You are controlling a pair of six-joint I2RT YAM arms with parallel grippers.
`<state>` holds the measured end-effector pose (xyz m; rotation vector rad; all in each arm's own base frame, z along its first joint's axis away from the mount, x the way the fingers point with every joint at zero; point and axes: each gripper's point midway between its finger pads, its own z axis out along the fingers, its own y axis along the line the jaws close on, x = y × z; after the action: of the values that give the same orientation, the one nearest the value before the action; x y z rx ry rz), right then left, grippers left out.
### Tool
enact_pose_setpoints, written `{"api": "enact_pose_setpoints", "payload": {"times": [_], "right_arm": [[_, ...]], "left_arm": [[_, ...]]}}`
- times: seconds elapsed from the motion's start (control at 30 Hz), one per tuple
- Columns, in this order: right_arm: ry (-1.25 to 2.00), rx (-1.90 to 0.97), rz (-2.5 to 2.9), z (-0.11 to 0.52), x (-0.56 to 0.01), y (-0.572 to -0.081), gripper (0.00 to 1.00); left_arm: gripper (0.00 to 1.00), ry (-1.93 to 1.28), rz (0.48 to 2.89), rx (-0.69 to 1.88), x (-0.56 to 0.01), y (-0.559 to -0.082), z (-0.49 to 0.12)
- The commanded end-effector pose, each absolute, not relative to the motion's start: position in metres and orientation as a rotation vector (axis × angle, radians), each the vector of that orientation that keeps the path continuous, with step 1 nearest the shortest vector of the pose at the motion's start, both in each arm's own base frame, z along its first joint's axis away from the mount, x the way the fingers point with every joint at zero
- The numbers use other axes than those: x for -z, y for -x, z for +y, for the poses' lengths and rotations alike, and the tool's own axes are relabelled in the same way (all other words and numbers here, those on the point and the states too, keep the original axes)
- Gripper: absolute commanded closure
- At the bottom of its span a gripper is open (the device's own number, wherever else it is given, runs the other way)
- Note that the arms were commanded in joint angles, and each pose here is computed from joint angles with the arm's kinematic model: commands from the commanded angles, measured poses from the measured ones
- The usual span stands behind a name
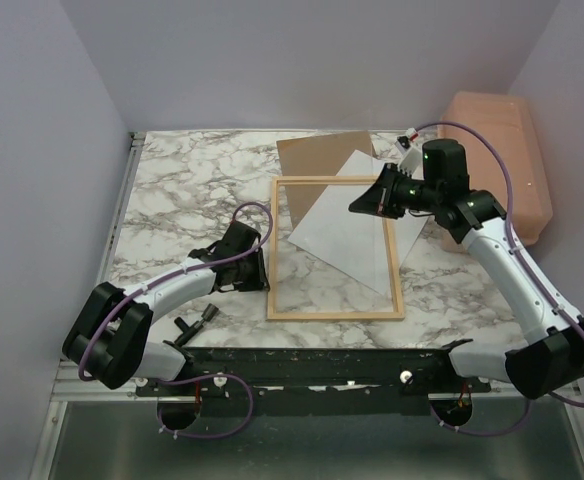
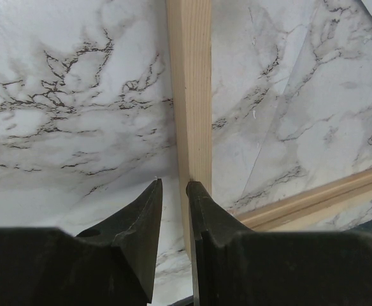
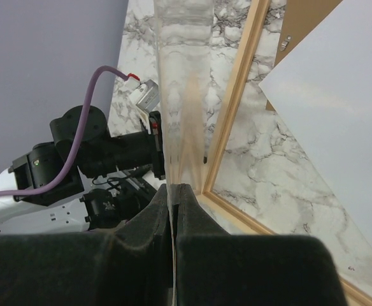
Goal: Put the photo into the frame
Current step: Place the photo frame item in the photo frame.
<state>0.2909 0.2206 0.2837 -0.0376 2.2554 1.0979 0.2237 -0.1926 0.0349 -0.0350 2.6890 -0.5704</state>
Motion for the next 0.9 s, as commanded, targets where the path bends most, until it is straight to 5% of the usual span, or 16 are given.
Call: {"api": "enact_pose_setpoints", "payload": {"times": [0.0, 0.87], "right_arm": [[0.106, -1.131, 2.259, 0.224, -0.292, -0.292, 0.99], [0.119, -1.237, 2.381, 0.222, -0.264, -0.324, 0.99]], "left_arm": [[0.76, 0.056, 2.750, 0.414, -0.008, -0.216, -0.173], [0.77, 0.063, 2.749, 0.408, -0.008, -0.215, -0.171]]}}
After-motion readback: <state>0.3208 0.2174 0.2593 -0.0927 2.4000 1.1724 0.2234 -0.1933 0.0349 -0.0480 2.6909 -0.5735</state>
